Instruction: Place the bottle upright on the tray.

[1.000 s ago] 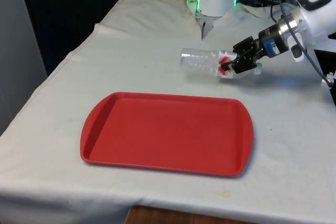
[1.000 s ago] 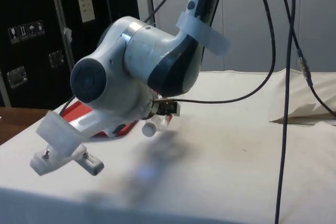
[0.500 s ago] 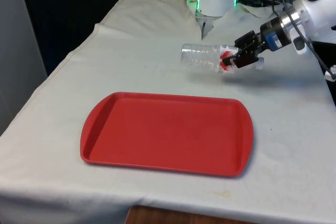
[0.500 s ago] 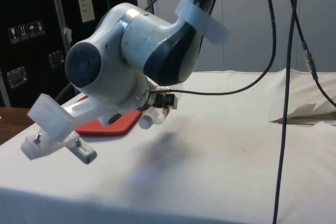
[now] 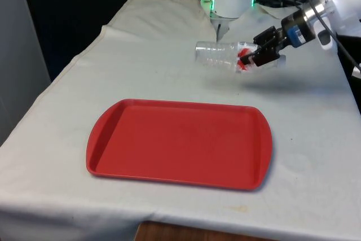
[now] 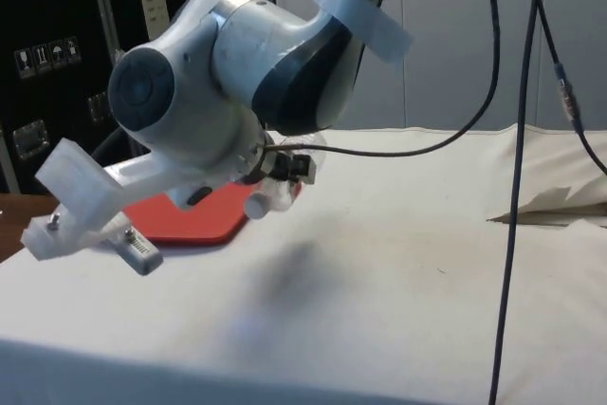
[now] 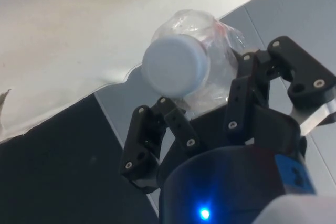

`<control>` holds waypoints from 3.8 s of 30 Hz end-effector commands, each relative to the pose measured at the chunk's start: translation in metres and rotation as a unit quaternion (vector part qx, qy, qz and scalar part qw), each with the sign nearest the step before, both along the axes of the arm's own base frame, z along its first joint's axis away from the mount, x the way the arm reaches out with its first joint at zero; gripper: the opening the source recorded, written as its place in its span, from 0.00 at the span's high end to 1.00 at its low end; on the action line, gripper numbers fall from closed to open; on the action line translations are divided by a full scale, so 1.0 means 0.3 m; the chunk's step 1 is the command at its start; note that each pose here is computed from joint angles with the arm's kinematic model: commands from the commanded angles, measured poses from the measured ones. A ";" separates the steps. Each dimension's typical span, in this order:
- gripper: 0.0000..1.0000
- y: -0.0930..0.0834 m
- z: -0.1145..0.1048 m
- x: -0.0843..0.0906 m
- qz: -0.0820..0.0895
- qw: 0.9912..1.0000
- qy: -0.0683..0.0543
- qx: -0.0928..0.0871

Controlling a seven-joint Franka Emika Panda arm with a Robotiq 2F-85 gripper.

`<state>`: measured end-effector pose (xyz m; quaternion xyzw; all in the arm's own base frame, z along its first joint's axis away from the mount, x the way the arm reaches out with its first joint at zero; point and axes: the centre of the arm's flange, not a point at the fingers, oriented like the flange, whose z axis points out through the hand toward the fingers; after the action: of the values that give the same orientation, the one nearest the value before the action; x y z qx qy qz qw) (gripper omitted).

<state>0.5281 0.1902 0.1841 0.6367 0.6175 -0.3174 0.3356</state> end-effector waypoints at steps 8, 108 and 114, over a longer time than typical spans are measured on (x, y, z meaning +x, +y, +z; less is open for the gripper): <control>0.67 -0.001 0.048 0.002 -0.003 1.000 -0.001 0.006; 0.67 0.000 0.404 0.076 -0.034 0.987 -0.082 0.131; 0.67 -0.003 0.406 0.086 -0.040 0.984 -0.091 0.149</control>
<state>0.5537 0.1897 0.3055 0.7270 0.5982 -0.1841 0.2824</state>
